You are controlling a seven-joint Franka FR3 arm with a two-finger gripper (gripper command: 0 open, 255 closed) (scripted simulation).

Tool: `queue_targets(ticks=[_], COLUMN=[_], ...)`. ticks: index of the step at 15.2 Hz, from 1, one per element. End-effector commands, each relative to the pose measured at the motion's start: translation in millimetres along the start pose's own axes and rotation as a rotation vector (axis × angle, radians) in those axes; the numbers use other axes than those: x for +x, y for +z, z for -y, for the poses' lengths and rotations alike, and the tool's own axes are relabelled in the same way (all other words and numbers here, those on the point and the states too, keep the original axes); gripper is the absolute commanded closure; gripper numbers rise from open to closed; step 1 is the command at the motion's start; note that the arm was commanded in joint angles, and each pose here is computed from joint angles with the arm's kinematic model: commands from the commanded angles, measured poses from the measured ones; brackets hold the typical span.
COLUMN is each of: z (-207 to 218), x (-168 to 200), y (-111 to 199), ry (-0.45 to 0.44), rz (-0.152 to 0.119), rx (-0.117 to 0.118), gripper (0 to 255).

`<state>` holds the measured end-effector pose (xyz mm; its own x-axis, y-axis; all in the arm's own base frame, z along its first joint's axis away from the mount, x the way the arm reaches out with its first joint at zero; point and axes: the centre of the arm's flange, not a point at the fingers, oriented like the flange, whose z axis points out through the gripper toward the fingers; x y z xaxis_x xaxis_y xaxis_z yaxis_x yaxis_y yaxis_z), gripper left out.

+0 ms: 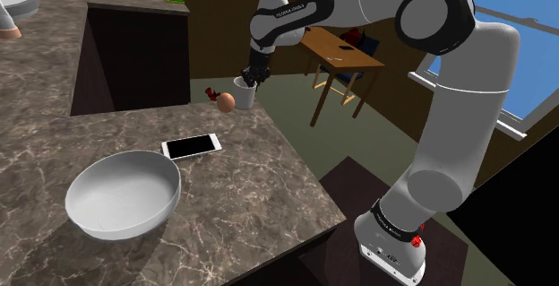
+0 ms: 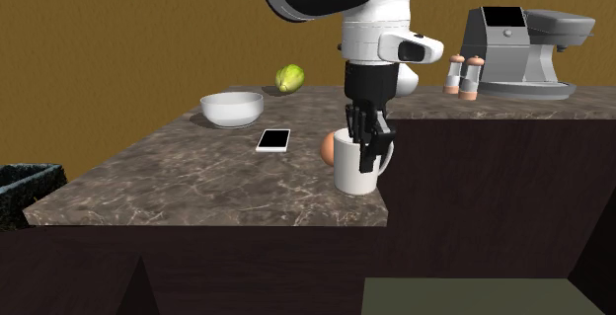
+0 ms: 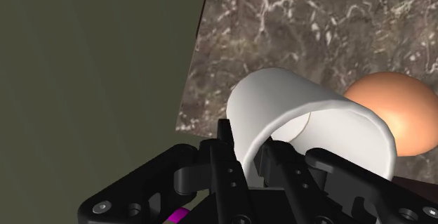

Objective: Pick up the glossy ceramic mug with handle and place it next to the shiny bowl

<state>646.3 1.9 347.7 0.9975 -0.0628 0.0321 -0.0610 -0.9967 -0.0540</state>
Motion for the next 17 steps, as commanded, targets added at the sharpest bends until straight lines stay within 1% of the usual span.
queue_targets(ticks=[1, 7, 17], z=[0, 0, 3], x=[0, 0, 2], y=[0, 0, -53], ry=[0.000, 0.000, 0.000], rz=[0.000, 0.000, 0.000], rx=[0.000, 0.000, 0.000], gripper=[255, 255, 255])
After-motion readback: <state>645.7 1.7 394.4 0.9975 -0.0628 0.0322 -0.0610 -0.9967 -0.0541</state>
